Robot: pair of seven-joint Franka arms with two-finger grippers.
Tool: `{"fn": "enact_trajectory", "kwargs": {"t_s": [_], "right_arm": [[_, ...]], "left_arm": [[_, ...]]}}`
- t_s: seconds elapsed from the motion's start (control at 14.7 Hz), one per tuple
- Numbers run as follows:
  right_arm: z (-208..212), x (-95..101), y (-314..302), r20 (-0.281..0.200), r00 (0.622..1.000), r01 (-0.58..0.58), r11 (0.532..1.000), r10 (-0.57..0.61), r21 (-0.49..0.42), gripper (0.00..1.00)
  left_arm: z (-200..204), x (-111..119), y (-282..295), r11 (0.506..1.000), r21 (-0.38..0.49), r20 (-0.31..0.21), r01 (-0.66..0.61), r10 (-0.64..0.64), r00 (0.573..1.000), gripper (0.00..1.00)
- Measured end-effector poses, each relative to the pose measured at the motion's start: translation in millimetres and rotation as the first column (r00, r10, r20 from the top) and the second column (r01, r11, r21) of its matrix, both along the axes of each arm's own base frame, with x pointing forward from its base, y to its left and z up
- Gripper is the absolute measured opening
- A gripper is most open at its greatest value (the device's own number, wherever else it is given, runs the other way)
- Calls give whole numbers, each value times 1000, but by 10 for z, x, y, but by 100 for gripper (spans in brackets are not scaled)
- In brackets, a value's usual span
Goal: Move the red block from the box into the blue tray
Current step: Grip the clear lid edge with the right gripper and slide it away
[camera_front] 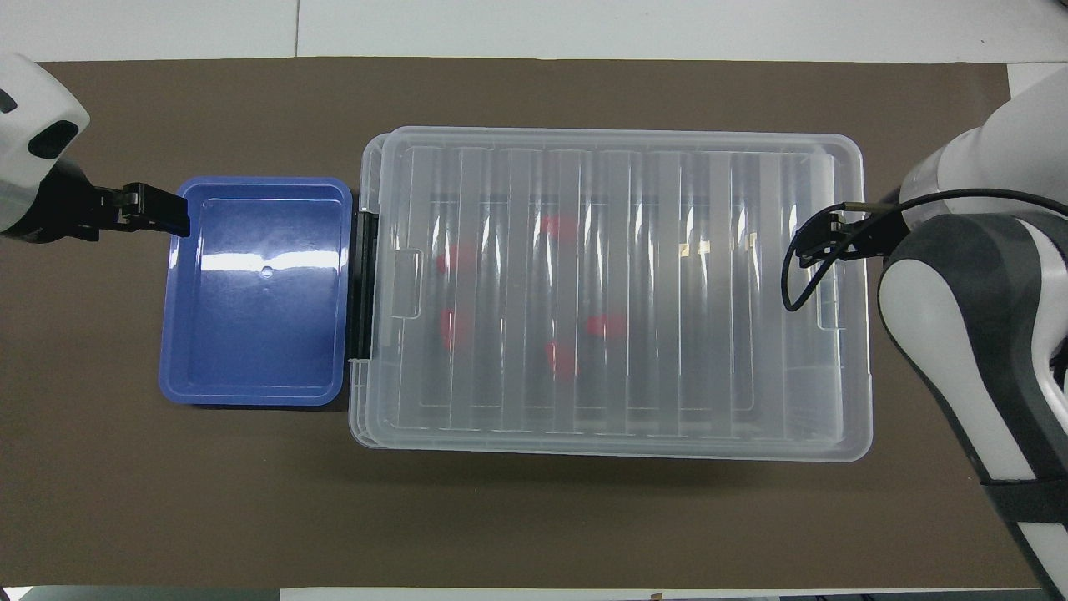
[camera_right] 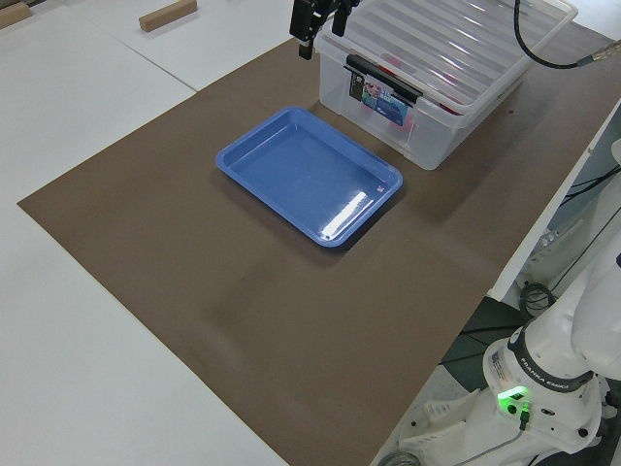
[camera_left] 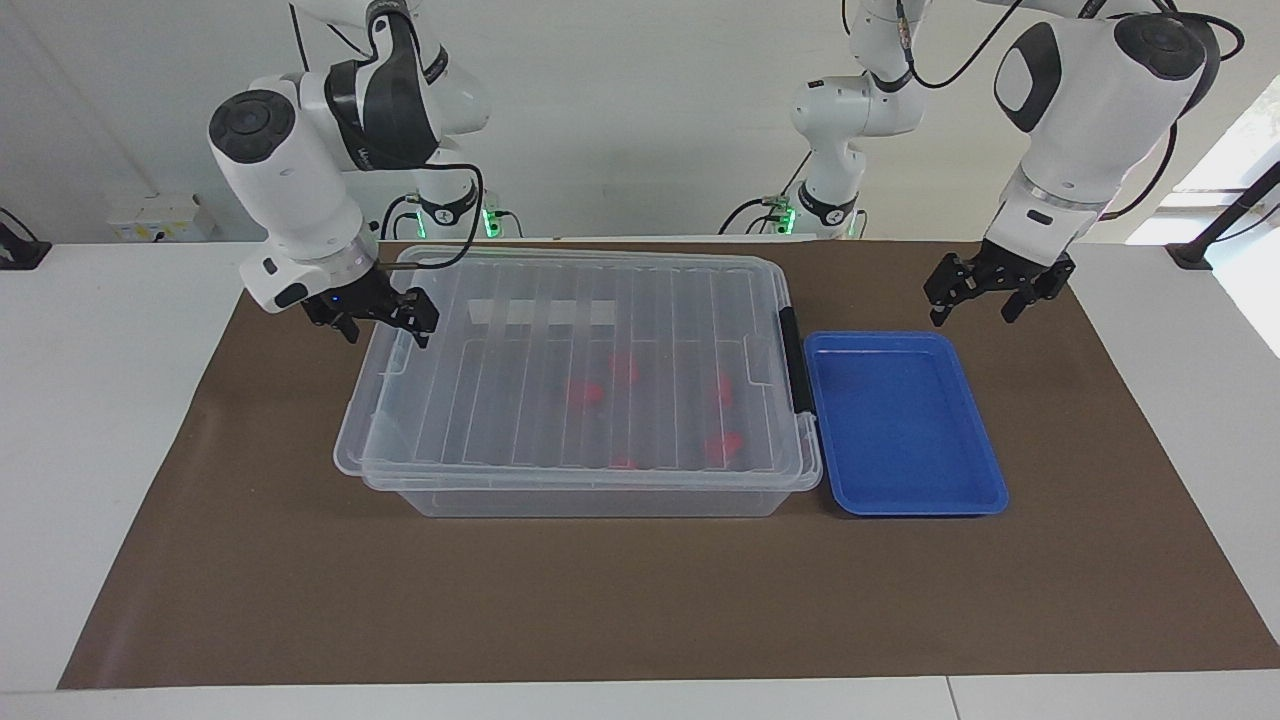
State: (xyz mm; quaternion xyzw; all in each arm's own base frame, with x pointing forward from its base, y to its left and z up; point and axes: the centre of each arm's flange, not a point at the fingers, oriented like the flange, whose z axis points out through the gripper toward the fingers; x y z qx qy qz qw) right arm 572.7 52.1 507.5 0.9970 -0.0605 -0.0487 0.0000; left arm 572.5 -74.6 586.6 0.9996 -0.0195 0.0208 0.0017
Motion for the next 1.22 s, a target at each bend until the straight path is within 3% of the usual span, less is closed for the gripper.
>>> {"fn": "enact_trajectory", "kwargs": {"t_s": [0.41,1.22], "right_arm": [[-337,-122,-207,-6,1000,2,1000,-2,-3,100],[-438,-208,-559,-9,1000,-29,1000,29,-2,100]], "left_arm": [[0,0,0,1000,0,0,0,0,1000,100],[0,0,0,1000,0,0,0,0,1000,100]]}}
